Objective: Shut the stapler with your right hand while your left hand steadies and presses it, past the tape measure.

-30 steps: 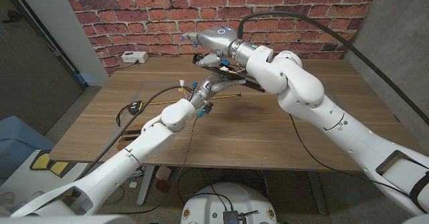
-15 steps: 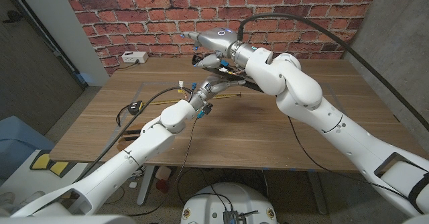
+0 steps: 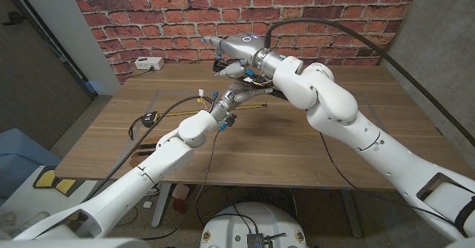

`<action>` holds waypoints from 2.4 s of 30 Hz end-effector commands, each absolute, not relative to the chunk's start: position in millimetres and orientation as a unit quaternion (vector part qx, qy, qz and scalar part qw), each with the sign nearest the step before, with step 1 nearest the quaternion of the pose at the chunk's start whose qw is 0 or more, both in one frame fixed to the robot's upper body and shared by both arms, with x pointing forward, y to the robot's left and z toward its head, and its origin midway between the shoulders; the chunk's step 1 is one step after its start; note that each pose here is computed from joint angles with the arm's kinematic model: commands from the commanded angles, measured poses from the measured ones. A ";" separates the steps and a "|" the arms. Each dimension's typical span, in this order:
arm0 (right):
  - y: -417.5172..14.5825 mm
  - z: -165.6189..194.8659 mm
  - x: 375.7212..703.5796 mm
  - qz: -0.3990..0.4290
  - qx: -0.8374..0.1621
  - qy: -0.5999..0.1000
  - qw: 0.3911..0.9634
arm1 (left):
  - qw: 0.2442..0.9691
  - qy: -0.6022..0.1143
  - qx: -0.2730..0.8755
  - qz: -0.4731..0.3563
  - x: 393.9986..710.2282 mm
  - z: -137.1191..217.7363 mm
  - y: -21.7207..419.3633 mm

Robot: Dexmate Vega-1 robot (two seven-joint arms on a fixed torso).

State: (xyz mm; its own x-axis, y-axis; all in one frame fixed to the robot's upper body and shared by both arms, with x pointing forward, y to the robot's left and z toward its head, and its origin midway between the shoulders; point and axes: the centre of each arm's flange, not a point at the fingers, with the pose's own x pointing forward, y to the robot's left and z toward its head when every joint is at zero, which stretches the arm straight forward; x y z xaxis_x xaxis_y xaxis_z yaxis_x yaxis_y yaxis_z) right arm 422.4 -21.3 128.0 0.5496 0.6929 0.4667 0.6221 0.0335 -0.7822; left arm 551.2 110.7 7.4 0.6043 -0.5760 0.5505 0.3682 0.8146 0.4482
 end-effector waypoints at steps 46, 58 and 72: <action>-21.8 108.5 426.4 0.017 -0.699 -0.469 0.540 | 0.883 -0.356 0.131 -0.277 543.5 -1.2 112.7; -23.3 107.7 428.5 0.013 -0.693 -0.476 0.541 | 0.883 -0.356 0.127 -0.280 546.7 -0.7 111.6; -23.4 106.3 429.1 0.011 -0.686 -0.478 0.549 | 0.884 -0.353 0.120 -0.282 548.9 -4.7 112.9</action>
State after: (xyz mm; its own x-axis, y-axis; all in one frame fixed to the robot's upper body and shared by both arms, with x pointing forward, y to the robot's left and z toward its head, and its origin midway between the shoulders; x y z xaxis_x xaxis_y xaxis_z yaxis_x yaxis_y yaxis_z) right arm 428.1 -22.9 107.9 0.5474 0.6739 0.4962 0.6422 0.0419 -0.7654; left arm 547.0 112.3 -1.9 0.5898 -0.5846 0.5571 0.4086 0.8111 0.4185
